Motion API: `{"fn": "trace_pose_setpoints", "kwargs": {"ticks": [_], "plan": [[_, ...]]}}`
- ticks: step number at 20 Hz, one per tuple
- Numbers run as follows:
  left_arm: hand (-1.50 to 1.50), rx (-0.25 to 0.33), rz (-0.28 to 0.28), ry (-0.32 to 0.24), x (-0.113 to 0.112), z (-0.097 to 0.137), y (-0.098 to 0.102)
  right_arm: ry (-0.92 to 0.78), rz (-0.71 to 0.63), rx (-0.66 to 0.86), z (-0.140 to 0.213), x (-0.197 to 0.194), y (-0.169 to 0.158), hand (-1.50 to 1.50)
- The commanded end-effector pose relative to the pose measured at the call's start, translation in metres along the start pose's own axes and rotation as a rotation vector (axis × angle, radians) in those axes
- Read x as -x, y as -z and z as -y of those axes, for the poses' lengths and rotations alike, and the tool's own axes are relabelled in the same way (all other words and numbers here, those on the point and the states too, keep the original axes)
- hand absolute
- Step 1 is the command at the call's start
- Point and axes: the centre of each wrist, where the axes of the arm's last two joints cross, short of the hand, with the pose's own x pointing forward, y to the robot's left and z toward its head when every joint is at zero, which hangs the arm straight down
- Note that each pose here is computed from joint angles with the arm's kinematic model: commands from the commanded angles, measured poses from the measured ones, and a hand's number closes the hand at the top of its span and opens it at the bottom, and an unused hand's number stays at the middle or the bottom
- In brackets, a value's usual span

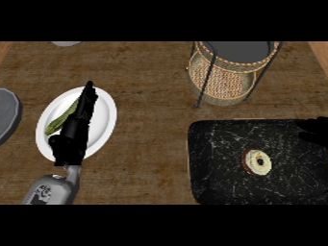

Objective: Pick the cupcake from the tray and place it in the tiered basket

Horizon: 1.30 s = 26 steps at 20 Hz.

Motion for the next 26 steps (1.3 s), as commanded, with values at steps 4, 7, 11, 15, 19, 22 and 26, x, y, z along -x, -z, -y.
{"fn": "trace_pose_setpoints", "kwargs": {"ticks": [4,7,11,15,19,22,26], "plan": [[0.00,0.005,-0.007,0.001,-0.007,0.016,-0.005,-0.081,0.079,-0.067,-0.018,0.005,0.015,-1.50],[0.00,-0.019,0.000,0.026,0.009,-0.004,0.000,-0.121,0.128,-0.046,-0.014,0.008,0.015,-1.50],[0.00,-0.008,-0.008,0.011,0.005,-0.015,0.007,-0.188,0.140,-0.020,-0.032,0.014,0.026,-1.50],[0.00,-0.014,-0.002,0.009,-0.004,-0.003,0.002,-0.185,0.068,0.014,-0.047,0.019,0.021,-1.50],[0.00,0.007,0.001,0.012,0.003,-0.001,0.017,-0.169,0.019,0.031,-0.034,0.032,0.037,-1.50],[0.00,-0.010,0.010,-0.026,-0.010,0.009,-0.004,-0.136,0.003,0.005,-0.037,0.049,0.037,-1.50],[0.00,0.007,0.001,-0.011,-0.009,-0.019,0.003,-0.112,0.016,-0.018,-0.057,0.051,0.052,-1.50]]}}
